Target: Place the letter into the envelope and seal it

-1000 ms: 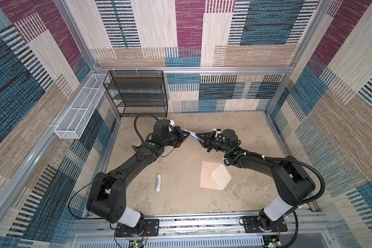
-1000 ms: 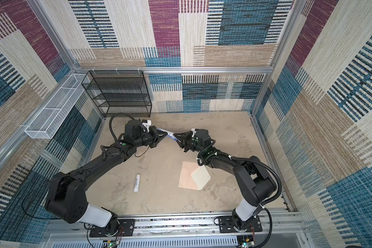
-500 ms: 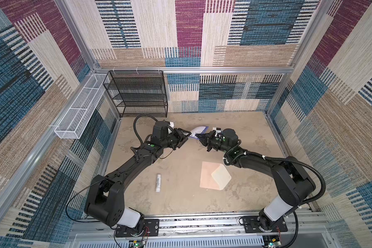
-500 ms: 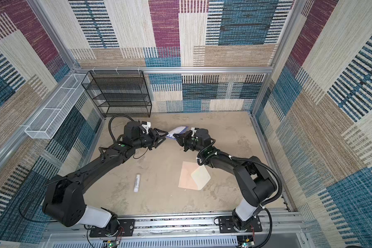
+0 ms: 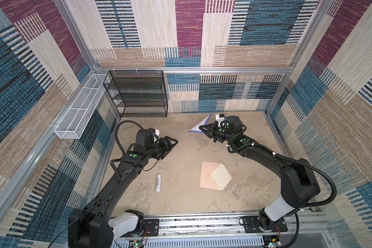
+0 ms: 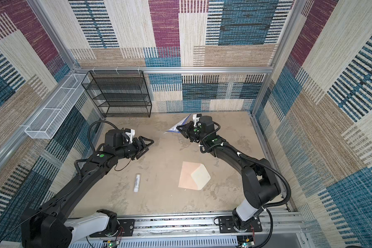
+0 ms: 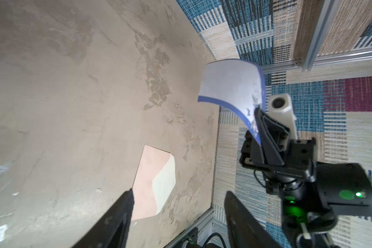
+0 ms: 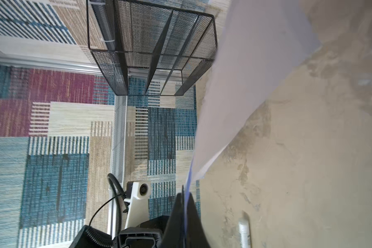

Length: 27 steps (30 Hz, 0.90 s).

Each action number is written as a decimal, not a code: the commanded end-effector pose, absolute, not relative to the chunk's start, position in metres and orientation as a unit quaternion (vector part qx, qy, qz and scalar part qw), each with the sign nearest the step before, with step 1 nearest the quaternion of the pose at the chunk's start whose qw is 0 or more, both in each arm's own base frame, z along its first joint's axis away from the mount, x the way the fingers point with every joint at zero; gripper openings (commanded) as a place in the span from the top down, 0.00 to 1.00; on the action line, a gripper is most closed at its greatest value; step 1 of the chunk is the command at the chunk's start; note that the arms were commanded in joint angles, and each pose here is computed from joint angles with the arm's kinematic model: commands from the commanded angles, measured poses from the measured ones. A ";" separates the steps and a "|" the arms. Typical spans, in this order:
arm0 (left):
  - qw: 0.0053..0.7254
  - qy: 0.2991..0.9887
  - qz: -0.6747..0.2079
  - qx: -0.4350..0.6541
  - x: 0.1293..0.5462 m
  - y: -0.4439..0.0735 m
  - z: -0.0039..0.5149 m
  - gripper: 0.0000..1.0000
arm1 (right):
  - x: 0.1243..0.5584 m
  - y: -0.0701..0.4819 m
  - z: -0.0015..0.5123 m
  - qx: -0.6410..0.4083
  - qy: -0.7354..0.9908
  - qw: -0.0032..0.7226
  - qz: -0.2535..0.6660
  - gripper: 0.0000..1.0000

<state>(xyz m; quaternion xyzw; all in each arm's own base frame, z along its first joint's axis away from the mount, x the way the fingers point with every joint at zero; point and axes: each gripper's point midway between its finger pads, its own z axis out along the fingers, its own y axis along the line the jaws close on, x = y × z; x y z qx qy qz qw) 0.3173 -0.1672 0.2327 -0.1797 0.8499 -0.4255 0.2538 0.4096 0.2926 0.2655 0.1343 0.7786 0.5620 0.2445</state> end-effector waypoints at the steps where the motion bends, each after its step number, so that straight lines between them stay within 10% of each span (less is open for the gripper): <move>1: 0.263 0.875 -0.378 -0.151 0.301 -0.149 0.226 0.31 | 0.399 0.294 0.241 0.038 0.837 0.239 0.491 1.00; 27: 0.497 0.795 -0.324 0.125 0.284 -0.135 0.319 0.31 | 0.336 0.268 0.225 -0.396 0.815 0.300 0.298 1.00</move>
